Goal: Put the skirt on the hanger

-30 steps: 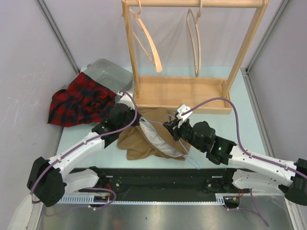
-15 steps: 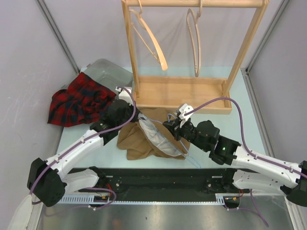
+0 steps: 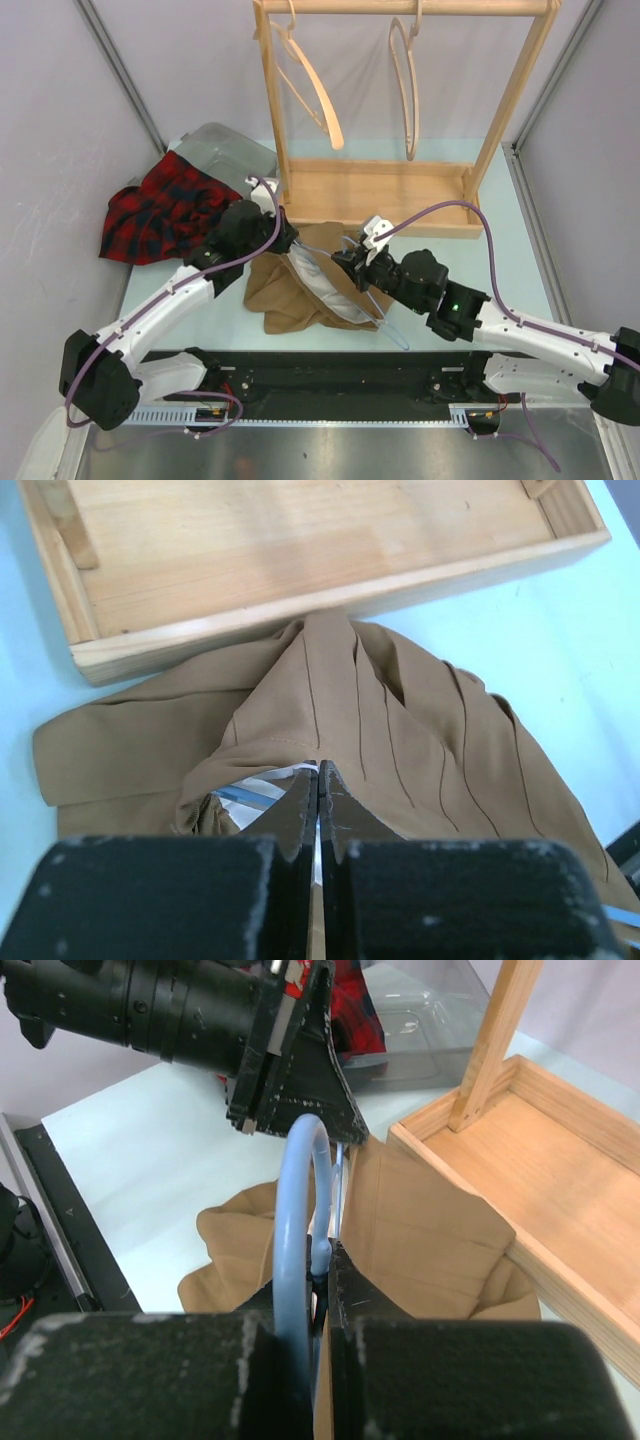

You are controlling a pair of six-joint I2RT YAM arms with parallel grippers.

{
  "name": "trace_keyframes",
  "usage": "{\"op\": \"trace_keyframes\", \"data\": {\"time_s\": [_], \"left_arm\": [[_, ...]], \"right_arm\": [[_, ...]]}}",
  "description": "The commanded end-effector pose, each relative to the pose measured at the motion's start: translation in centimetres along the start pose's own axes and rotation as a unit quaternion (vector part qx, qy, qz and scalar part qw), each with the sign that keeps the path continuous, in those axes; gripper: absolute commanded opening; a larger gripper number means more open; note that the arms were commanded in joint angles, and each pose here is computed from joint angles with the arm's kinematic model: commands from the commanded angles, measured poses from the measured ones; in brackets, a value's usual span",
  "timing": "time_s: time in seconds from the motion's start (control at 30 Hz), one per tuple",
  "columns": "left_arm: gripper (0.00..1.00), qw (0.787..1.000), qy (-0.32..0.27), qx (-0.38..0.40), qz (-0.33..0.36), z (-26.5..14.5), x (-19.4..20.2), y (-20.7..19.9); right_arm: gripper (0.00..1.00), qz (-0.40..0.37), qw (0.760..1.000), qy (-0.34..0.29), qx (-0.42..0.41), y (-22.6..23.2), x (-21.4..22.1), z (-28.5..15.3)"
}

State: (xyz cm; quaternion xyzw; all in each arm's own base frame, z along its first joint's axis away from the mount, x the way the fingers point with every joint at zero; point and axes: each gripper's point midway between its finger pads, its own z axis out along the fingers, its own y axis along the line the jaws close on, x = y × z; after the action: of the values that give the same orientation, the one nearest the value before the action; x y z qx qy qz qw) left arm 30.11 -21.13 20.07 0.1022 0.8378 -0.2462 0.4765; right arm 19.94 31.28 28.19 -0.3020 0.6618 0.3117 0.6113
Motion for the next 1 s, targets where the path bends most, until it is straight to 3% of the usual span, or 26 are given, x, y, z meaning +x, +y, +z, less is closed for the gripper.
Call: {"op": "trace_keyframes", "data": {"time_s": [0.0,0.43,0.5,0.53,0.57,0.67,0.8,0.97], "left_arm": [[0.0,0.992,-0.023,0.126,0.021,-0.9,-2.8,-4.9],[0.0,0.981,-0.005,0.191,0.031,-1.7,-4.0,-7.6],[0.16,0.983,-0.005,0.183,0.033,-1.8,-4.8,-7.6],[0.29,0.983,-0.007,0.179,0.034,-1.9,-5.1,-7.6],[0.5,0.983,-0.016,0.176,0.038,-2.1,-5.8,-7.7],[0.76,0.984,-0.038,0.17,0.045,-2.6,-7.5,-7.8],[0.92,0.985,-0.059,0.154,0.044,-3.0,-9.5,-7.8],[0.99,0.987,-0.085,0.128,0.039,-3.6,-11.4,-7.3]], "right_arm": [[0.0,0.008,0.998,-0.058,-0.024,1.4,-3.5,1.5],[0.0,0.019,0.994,-0.105,-0.007,0.9,-5.3,1.0],[0.0,0.021,0.993,-0.112,-0.009,1.0,-5.8,0.7],[0.0,0.021,0.993,-0.115,-0.012,1.1,-6.0,0.6],[0.0,0.011,0.993,-0.116,-0.01,1.1,-5.9,0.5],[0.0,0.012,0.992,-0.122,-0.01,1.1,-6.2,0.2],[0.0,0.012,0.991,-0.132,-0.007,1.2,-6.2,0.2],[0.0,0.008,0.989,-0.148,0.002,1.2,-6.6,0.3]]}}
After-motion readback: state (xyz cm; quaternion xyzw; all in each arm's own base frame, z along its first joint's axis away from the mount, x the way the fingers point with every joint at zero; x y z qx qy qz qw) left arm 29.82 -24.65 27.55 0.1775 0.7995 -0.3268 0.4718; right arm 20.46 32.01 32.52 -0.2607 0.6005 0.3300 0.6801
